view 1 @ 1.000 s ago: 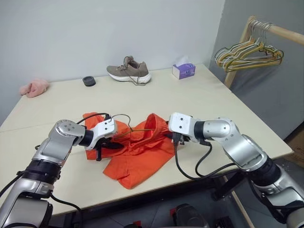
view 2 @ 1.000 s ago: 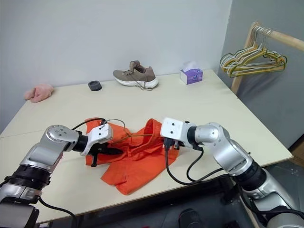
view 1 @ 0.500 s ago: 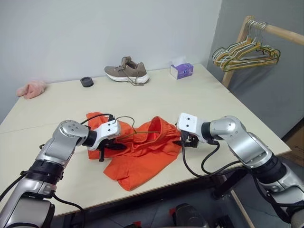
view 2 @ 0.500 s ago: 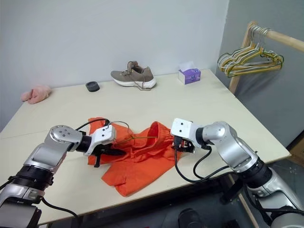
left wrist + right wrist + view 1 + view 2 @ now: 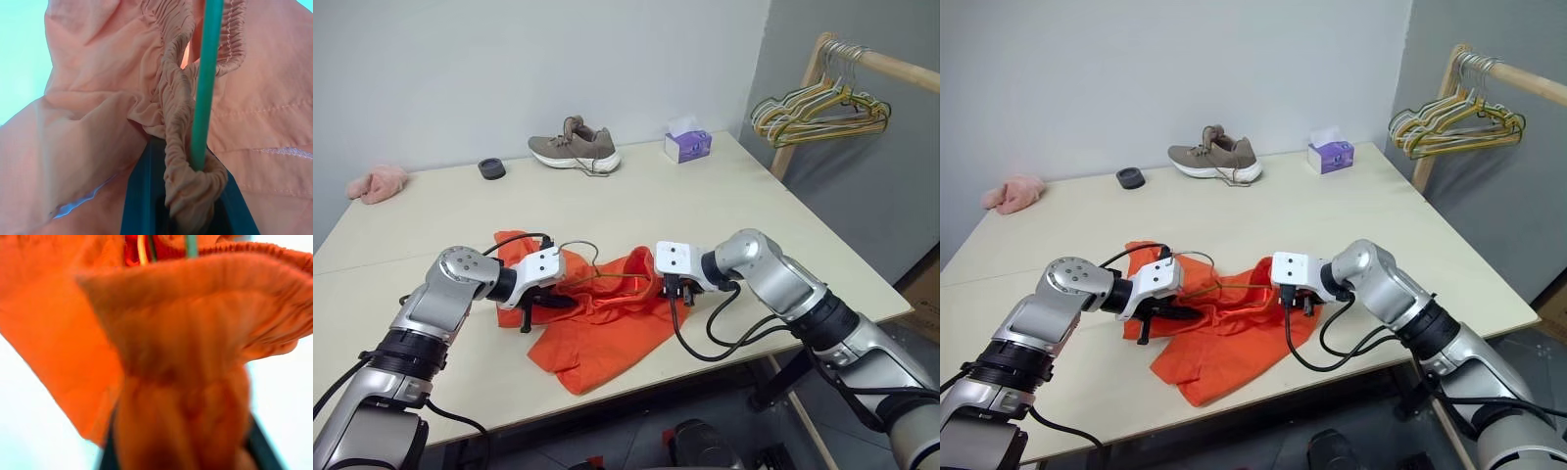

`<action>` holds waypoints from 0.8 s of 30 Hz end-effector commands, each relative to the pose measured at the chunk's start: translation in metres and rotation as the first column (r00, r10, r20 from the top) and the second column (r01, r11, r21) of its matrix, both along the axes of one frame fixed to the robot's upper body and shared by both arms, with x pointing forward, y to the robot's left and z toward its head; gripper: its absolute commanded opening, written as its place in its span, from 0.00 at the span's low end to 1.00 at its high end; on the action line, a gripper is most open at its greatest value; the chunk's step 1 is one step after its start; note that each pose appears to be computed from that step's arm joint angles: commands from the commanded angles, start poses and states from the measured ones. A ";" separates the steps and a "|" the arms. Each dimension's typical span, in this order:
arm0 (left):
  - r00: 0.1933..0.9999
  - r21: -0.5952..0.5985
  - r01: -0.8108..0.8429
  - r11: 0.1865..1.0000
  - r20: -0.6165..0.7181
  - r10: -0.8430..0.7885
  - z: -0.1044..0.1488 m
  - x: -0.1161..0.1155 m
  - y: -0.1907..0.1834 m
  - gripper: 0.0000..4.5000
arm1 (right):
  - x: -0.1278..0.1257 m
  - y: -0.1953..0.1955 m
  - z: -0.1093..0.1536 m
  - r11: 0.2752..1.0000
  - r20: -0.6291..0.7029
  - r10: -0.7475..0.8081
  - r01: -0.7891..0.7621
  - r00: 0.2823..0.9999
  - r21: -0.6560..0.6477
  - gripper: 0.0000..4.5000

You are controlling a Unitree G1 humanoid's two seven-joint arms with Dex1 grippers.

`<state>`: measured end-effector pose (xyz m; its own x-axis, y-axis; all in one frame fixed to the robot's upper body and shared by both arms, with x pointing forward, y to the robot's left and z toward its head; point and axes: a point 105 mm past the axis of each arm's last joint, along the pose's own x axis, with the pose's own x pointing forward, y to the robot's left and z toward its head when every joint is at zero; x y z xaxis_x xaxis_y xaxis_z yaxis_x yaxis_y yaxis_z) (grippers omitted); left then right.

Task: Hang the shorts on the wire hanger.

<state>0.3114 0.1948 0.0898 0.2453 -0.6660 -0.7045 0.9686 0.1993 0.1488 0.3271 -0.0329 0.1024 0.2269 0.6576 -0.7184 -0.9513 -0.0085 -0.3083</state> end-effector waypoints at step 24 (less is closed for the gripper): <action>0.901 -0.435 -0.338 0.835 0.109 0.421 0.073 0.028 0.053 0.63 | -0.007 -0.050 0.004 0.899 -0.215 -0.330 0.375 0.919 0.225 0.00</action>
